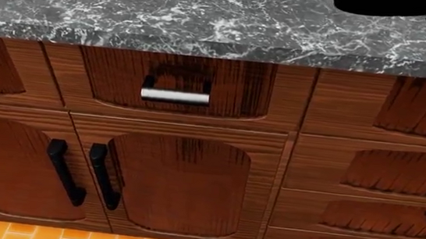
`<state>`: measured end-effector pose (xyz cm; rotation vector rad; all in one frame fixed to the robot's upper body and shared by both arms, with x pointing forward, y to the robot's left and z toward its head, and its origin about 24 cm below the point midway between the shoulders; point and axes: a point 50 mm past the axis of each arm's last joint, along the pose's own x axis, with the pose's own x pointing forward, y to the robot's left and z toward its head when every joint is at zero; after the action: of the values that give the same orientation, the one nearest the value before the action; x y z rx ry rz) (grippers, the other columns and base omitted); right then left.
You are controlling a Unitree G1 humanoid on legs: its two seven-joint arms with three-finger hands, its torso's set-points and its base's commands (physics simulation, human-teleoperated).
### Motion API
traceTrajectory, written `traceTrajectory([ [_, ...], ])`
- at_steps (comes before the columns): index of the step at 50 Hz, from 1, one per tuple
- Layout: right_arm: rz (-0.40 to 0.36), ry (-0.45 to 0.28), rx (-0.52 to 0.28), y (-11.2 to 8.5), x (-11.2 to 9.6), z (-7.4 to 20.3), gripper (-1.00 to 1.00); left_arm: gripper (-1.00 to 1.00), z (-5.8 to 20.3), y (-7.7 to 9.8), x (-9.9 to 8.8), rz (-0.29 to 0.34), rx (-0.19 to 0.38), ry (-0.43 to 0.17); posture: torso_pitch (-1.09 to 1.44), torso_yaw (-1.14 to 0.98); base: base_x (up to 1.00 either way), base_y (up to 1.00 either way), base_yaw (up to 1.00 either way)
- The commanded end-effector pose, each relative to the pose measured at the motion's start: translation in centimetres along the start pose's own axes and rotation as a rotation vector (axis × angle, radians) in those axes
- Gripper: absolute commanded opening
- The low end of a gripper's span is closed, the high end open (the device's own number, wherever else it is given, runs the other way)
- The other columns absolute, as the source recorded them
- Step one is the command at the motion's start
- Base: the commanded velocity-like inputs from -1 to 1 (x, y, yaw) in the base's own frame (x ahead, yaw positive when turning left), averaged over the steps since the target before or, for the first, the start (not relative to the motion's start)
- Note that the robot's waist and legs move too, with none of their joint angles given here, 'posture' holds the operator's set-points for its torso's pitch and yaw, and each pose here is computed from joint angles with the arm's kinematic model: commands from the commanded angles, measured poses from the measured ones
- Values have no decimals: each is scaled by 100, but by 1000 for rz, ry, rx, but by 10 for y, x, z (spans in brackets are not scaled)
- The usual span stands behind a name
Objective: Press the button to open the lid of the electric kettle.
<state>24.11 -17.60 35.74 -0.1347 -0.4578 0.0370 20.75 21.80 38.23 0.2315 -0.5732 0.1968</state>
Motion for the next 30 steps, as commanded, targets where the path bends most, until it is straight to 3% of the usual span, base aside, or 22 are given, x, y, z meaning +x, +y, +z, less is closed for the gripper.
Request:
traceTrajectory([
  [1, -18, -69, 3, -3, -2, 13, 100, 100, 11, 6, -1, 35, -8, -61, 0, 0, 0, 0, 0],
  [30, -21, -59, -3, -3, -1, 9, 100, 100, 9, 6, 0, 38, -8, -62, 0, 0, 5, 0, 0],
])
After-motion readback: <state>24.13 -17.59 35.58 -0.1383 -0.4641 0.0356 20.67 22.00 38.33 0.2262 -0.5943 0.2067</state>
